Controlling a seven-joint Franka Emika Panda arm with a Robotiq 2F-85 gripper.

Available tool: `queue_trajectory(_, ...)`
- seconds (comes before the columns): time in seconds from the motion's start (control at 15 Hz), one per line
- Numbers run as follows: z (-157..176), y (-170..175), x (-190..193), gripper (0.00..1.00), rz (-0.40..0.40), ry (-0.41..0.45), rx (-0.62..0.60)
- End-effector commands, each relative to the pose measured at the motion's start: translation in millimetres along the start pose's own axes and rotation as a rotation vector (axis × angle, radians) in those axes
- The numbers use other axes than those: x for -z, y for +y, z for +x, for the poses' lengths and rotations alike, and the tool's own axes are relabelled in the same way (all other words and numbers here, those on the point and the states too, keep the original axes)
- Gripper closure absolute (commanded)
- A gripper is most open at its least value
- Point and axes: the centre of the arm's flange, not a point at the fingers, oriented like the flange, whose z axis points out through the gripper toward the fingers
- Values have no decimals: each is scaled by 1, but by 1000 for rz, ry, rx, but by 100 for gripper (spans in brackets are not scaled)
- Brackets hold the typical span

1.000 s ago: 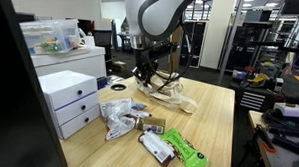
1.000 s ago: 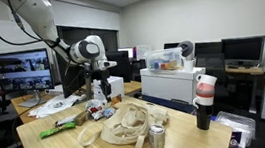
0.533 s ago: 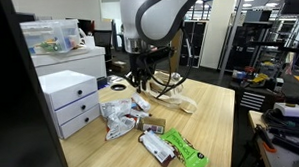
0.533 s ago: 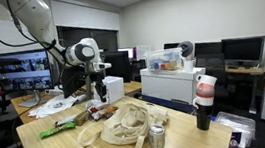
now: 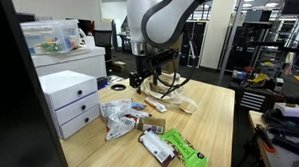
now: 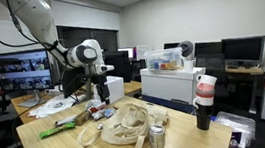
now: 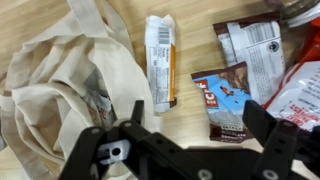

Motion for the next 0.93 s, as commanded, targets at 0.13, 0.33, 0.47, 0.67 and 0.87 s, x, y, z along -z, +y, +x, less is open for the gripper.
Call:
queue_trajectory(0.13, 7, 47, -35, 0, -32, -58, -92)
queue_trajectory(0.33, 11, 62, -56, 0, -53, -83, -123)
queue_trajectory(0.47, 12, 69, -71, 0, -75, -110, -132)
queue_trajectory(0.67, 12, 74, -88, 0, -101, -130, -140)
queue_trajectory(0.87, 15, 77, -104, 1, -133, -141, -174)
